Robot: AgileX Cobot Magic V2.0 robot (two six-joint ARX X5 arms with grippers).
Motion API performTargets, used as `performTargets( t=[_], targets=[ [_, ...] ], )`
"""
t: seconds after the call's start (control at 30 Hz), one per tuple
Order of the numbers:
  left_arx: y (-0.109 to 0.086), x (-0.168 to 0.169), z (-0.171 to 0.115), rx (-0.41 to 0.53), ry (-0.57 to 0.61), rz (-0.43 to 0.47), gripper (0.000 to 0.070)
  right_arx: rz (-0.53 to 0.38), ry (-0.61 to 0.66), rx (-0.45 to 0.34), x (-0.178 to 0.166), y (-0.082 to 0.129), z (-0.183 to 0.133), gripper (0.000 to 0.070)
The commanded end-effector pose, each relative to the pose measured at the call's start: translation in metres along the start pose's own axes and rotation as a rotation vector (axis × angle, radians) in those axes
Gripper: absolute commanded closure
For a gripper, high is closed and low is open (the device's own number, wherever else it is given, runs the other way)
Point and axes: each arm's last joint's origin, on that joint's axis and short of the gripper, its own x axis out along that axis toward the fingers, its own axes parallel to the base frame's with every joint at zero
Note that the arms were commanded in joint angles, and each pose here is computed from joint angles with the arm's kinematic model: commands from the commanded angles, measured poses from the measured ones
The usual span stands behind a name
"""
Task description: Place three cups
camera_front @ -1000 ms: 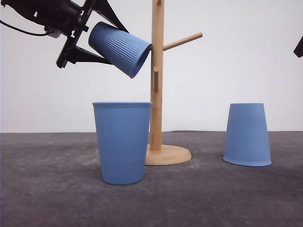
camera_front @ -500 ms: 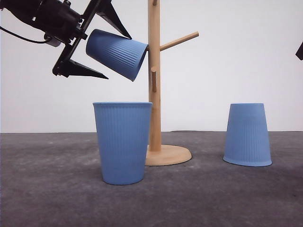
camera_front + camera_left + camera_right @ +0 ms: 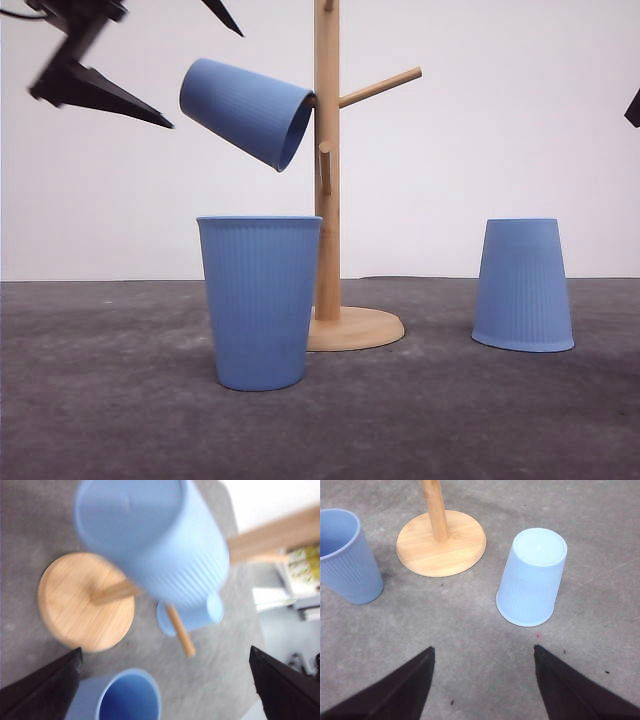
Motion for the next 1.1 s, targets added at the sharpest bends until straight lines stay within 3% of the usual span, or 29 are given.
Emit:
performTargets(
  t=[0.0, 0.13, 0.33, 0.47, 0.57, 0.63, 0.77, 1.07],
  targets=[
    [-0.002, -0.007, -0.003, 0.104, -0.014, -0.005, 0.0069, 0.005, -0.022, 0.009, -0.003, 0.001, 0.005, 0.0295],
    [0.004, -0.03, -0.021, 0.125, -0.061, 0.003, 0.0076, 0.005, -0.022, 0.009, -0.003, 0.001, 0.005, 0.0295],
    [0.029, -0.056, -0.065, 0.121, -0.134, 0.075, 0.015, 0.004, -0.021, 0.013, -0.003, 0.001, 0.005, 0.0295],
    [0.044, -0.069, -0.096, 0.152, -0.228, 0.182, 0.015, 0.004, -0.021, 0.065, -0.003, 0.001, 0.005, 0.0291],
    [0.051, -0.076, -0.114, 0.203, -0.269, 0.214, 0.015, 0.001, -0.015, 0.133, -0.002, 0.001, 0.005, 0.0283],
    [0.054, -0.078, -0.123, 0.223, -0.275, 0.224, 0.015, 0.0, -0.001, 0.194, 0.0, 0.0, 0.006, 0.0262],
    [0.056, -0.081, -0.131, 0.216, -0.256, 0.251, 0.015, -0.007, 0.05, 0.277, 0.01, -0.003, 0.011, 0.0126],
    [0.055, -0.083, -0.132, 0.219, -0.263, 0.249, 0.015, -0.035, 0.143, 0.299, 0.054, -0.015, 0.039, 0.0067]
  ],
)
